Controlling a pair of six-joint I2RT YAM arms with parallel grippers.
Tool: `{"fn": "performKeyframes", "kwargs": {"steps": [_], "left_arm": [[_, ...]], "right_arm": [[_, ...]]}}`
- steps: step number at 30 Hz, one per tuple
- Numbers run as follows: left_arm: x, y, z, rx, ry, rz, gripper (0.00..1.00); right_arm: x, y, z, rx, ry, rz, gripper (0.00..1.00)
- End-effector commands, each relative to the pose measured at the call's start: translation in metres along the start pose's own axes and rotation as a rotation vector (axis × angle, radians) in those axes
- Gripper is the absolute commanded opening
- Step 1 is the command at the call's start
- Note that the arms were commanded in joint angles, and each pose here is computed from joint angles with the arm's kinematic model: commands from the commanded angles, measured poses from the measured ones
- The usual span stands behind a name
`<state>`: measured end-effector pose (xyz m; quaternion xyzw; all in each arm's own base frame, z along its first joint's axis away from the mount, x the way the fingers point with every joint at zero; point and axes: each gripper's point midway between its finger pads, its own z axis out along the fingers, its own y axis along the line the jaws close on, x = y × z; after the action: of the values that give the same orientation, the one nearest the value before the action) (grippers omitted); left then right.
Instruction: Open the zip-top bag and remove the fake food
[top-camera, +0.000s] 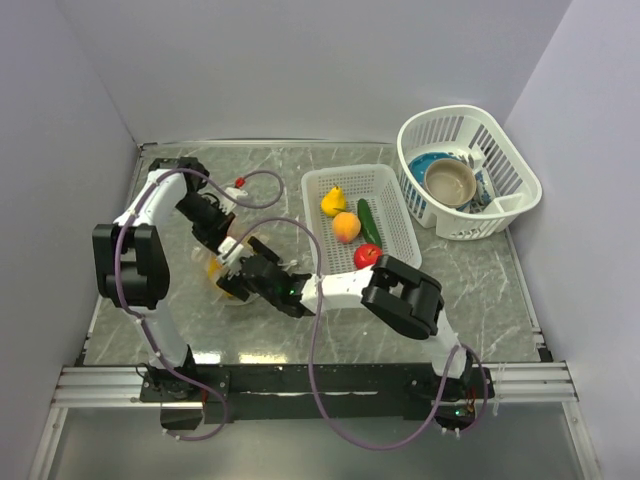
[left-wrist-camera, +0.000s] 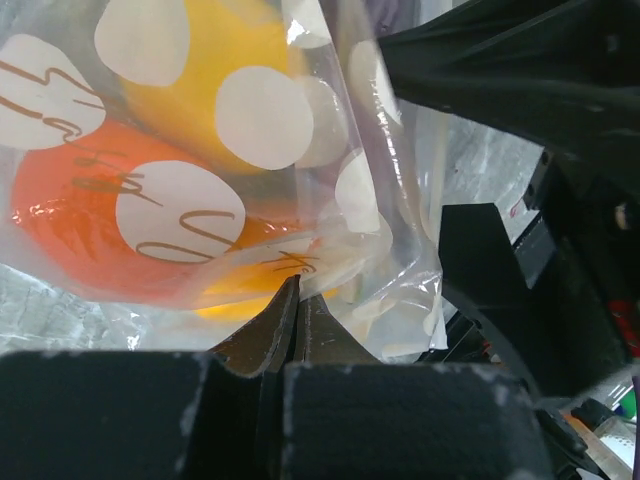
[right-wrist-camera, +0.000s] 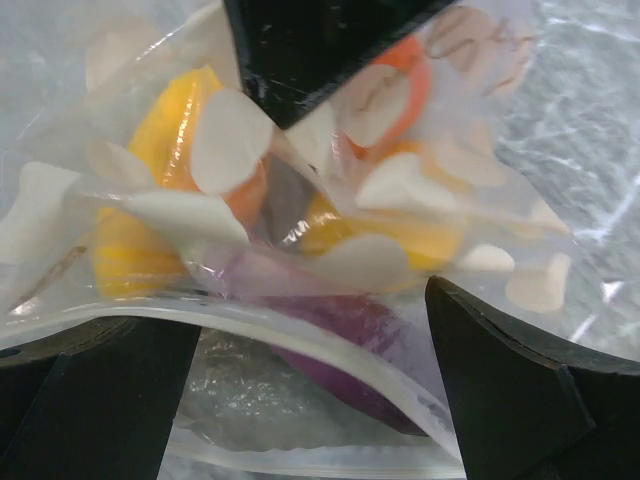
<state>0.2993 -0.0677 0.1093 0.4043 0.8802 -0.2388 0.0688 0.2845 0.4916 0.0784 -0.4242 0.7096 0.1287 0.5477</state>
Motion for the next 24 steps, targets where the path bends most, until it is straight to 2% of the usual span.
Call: {"fn": "performKeyframes", "kwargs": {"steps": [1, 2, 3, 8, 14, 18, 21, 24], "left_arm": [[0.005, -0.013, -0.003, 0.036, 0.016, -0.016, 0.01], [0.009, -0.013, 0.0, 0.045, 0.026, -0.023, 0.01], [0.012, -0.013, 0.002, 0.051, 0.033, -0.02, 0.01], [0.021, -0.005, 0.015, 0.076, 0.078, -0.041, 0.01], [-0.001, 0.003, 0.002, 0.026, 0.013, -0.018, 0.01], [-0.013, 0.025, -0.008, -0.113, -0.032, -0.03, 0.01], [-0.02, 0.028, -0.011, -0.113, -0.057, -0.046, 0.01], [-0.02, 0.034, -0.005, -0.125, -0.059, -0.07, 0.01]], "right_arm": [[0.002, 0.008, 0.004, -0.038, 0.014, 0.055, 0.97], [0.012, 0.009, -0.001, -0.041, 0.03, 0.066, 0.96], [0.003, 0.006, -0.009, -0.04, 0.008, 0.09, 0.96], [0.0, 0.0, -0.034, -0.042, -0.001, 0.176, 0.83], [0.015, 0.028, -0.041, -0.204, 0.076, 0.157, 0.73], [0.023, 0.038, -0.061, -0.301, 0.116, 0.161, 0.74], [0.037, 0.019, -0.083, -0.218, 0.122, 0.224, 0.75], [0.019, 0.003, -0.099, -0.159, 0.052, 0.291, 0.74]]}}
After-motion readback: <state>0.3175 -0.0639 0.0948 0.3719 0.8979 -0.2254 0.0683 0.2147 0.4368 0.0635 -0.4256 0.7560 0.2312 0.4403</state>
